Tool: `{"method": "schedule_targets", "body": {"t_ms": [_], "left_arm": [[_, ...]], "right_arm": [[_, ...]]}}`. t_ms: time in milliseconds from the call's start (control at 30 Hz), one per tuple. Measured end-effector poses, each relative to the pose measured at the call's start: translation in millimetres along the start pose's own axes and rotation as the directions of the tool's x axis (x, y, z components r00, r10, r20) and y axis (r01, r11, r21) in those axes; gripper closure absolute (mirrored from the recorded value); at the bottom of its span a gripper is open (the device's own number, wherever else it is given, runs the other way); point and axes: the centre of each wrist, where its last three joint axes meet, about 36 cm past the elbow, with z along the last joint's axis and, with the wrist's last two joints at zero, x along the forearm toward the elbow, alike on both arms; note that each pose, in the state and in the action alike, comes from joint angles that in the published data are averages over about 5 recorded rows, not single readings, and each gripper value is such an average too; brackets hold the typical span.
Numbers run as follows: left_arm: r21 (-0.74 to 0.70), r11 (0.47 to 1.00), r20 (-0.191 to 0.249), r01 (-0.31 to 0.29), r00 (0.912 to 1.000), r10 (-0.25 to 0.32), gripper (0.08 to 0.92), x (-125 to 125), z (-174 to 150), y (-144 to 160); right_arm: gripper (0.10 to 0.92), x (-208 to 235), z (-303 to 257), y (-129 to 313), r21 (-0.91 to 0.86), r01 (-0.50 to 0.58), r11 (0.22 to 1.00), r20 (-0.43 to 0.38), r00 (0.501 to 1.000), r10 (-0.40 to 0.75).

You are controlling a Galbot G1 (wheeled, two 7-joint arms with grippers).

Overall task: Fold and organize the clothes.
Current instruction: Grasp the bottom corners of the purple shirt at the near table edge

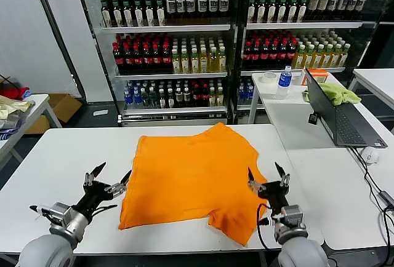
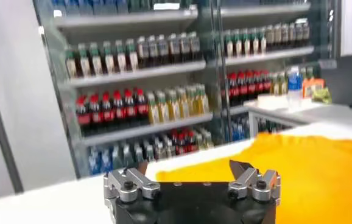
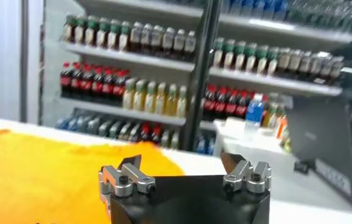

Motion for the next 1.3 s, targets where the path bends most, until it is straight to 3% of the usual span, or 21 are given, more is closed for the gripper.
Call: {"method": "schedule_targets", "body": {"t_ms": [67, 233, 400, 533, 833, 1300], "left_arm": [[0.011, 1.000, -0.021, -0.001, 0.9998, 0.002, 0.177, 4, 1, -3], [0.059, 0.998, -0.123, 0.003, 0.9924, 0.004, 0.177, 21, 8, -17], [0.088, 0.996, -0.224, 0.021, 0.9747, -0.001, 0.177, 31, 15, -27], [0.105, 0.994, -0.277, 0.033, 0.9608, -0.003, 0.177, 36, 18, -33], [0.149, 0.987, -0.335, 0.056, 0.9422, -0.003, 0.177, 39, 24, -46], [0.192, 0.976, -0.352, 0.102, 0.9357, -0.029, 0.188, 30, 37, -55]], "right_arm": [[0.200, 4, 3, 3, -0.002, 0.011, 1.000, -0.017, 1.000, -0.011], [0.200, 24, 16, 17, -0.015, 0.055, 0.998, -0.092, 0.994, -0.056], [0.200, 37, 25, 25, -0.026, 0.068, 0.997, -0.151, 0.986, -0.071], [0.200, 45, 30, 28, -0.032, 0.064, 0.997, -0.182, 0.981, -0.068], [0.200, 56, 41, 34, -0.047, 0.052, 0.998, -0.236, 0.970, -0.062], [0.211, 61, 52, 43, -0.079, 0.059, 0.995, -0.268, 0.960, -0.078]]}}
